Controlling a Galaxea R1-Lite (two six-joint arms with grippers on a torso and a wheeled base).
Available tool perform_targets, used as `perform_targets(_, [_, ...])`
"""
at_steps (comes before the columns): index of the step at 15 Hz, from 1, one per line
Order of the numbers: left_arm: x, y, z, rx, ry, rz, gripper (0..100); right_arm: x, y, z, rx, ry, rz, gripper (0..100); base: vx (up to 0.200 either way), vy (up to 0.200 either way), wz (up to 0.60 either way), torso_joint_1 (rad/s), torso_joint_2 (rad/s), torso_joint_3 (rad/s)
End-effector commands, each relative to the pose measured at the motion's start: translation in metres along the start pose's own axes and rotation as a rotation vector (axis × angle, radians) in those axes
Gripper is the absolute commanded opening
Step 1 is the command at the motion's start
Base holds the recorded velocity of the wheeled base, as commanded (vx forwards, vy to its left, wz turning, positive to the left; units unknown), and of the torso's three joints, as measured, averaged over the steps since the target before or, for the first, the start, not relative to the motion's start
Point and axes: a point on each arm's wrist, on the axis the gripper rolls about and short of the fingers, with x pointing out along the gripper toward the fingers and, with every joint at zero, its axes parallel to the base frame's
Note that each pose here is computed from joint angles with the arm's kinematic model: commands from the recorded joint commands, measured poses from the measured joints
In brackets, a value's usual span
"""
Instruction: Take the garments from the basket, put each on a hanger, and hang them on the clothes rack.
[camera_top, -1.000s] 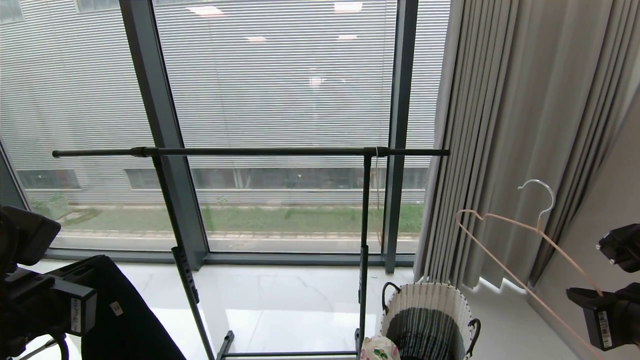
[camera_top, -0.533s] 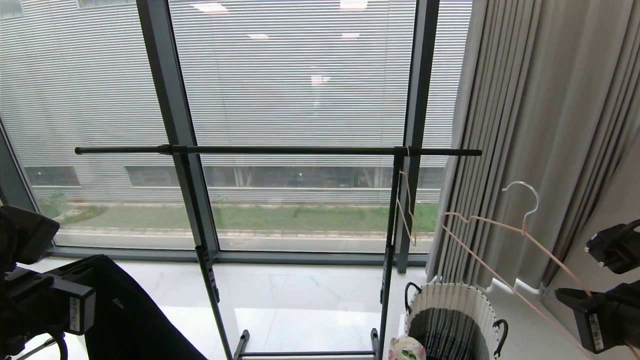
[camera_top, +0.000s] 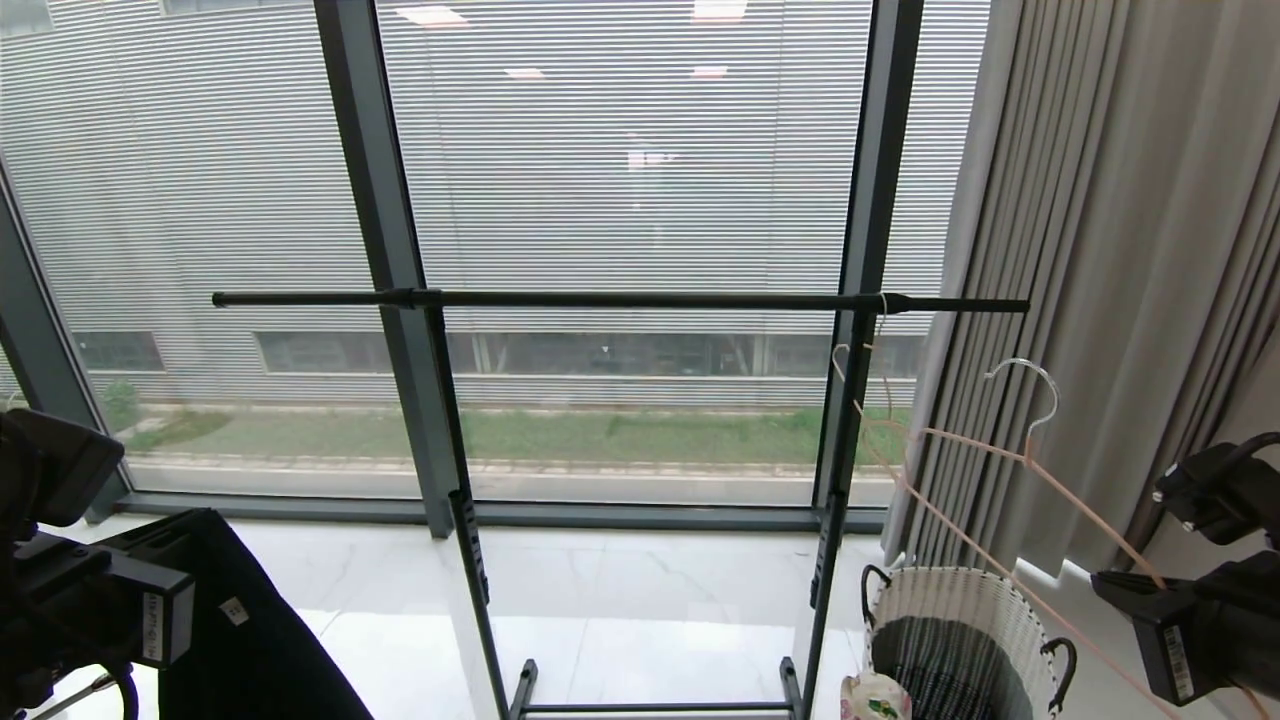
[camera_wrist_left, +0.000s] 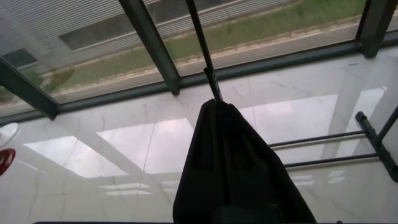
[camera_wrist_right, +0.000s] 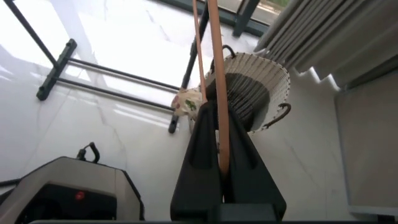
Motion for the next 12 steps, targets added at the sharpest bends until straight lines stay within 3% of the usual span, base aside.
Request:
perform_targets(1, [0.001, -0.001, 0.0, 0.0, 0.0, -0.006, 0, 0.003, 0.003, 0.0, -0.011, 0.011, 0.014, 0, 0.0, 0.2, 0.0, 0.007, 0.0, -0.007])
perform_targets(5, [0.01, -0.015, 0.007, 0.032, -0.013, -0.126, 0, 0.01, 0.011, 0.003, -0.025, 0.032, 0.104, 0, 0.0, 0.0, 0.0, 0.0, 0.0, 0.0])
perform_targets(6, [0.016, -0.027, 0.018, 0.045, -0.051, -0.235, 0, 0.012, 0.016, 0.007, -0.033, 0.035, 0.202, 0, 0.0, 0.0, 0.0, 0.0, 0.0, 0.0])
perform_targets(9, [0.039, -0.061, 0.052, 0.013, -0.073, -0.419, 0, 0.016, 0.027, 0.012, -0.053, 0.038, 0.34, 0, 0.0, 0.0, 0.0, 0.0, 0.0, 0.0])
perform_targets(10, [0.052, -0.073, 0.061, 0.004, -0.057, -0.453, 0, 0.015, 0.03, 0.013, -0.055, 0.024, 0.398, 0, 0.0, 0.0, 0.0, 0.0, 0.0, 0.0])
perform_targets(12, [0.083, -0.091, 0.073, 0.019, -0.024, -0.435, 0, 0.011, 0.035, 0.017, -0.064, -0.016, 0.516, 0, 0.0, 0.0, 0.0, 0.0, 0.0, 0.0])
